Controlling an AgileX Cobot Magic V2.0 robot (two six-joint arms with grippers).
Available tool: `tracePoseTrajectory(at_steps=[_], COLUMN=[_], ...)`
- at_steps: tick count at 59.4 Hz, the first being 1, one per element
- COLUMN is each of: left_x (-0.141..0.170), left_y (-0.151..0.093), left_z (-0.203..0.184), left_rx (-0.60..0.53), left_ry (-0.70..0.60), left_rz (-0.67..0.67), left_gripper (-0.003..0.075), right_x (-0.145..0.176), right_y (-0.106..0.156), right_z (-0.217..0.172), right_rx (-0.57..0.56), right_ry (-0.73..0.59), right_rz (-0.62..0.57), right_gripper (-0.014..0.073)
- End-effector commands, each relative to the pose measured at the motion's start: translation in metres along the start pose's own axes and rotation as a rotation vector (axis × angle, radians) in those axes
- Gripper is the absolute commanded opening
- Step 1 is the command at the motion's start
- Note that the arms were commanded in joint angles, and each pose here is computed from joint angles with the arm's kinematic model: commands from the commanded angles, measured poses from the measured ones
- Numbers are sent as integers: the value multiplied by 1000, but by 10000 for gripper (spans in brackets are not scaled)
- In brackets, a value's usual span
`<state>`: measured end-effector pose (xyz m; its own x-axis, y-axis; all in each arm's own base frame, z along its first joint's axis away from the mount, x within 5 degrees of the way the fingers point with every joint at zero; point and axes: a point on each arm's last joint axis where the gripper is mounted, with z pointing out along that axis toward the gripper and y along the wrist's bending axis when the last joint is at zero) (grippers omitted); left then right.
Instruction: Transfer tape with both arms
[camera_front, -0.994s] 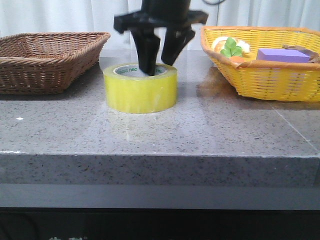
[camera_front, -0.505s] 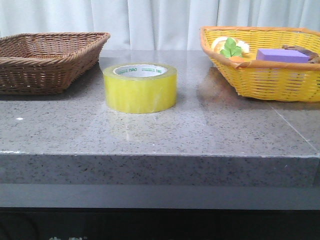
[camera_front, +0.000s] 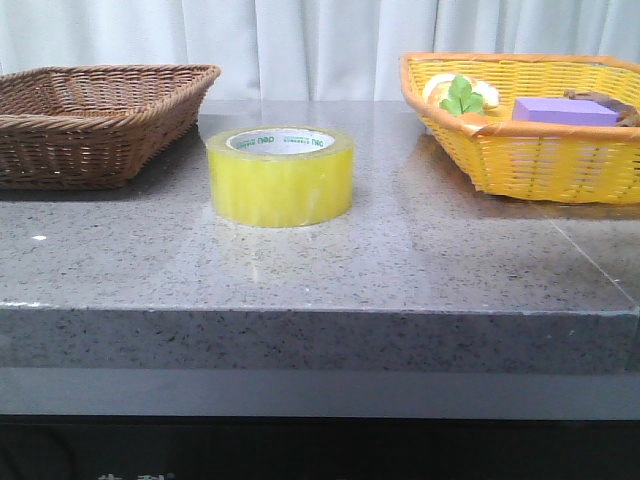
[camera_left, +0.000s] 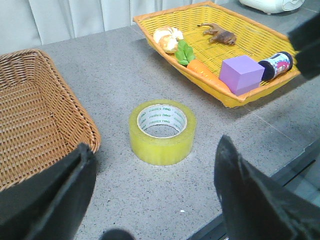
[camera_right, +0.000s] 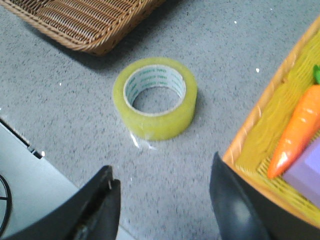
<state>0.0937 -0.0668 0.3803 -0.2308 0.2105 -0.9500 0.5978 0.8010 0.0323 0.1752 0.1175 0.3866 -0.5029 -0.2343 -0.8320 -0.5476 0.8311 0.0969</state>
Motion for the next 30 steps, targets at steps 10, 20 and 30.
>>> tracePoseTrajectory(at_steps=[10, 20, 30], left_x=[-16, -20, -36], left_y=[0, 2, 4], left_z=[-4, 1, 19], left_rx=[2, -14, -26], left_ry=[-103, -117, -55], left_rz=[-8, 12, 40], left_gripper=[491, 491, 491], right_x=[31, 50, 52], right_y=[0, 0, 1], right_z=[-39, -60, -68], right_rx=[-2, -6, -9], right_ry=[-152, -218, -231], right_rz=[-2, -5, -6], right_gripper=[428, 428, 428])
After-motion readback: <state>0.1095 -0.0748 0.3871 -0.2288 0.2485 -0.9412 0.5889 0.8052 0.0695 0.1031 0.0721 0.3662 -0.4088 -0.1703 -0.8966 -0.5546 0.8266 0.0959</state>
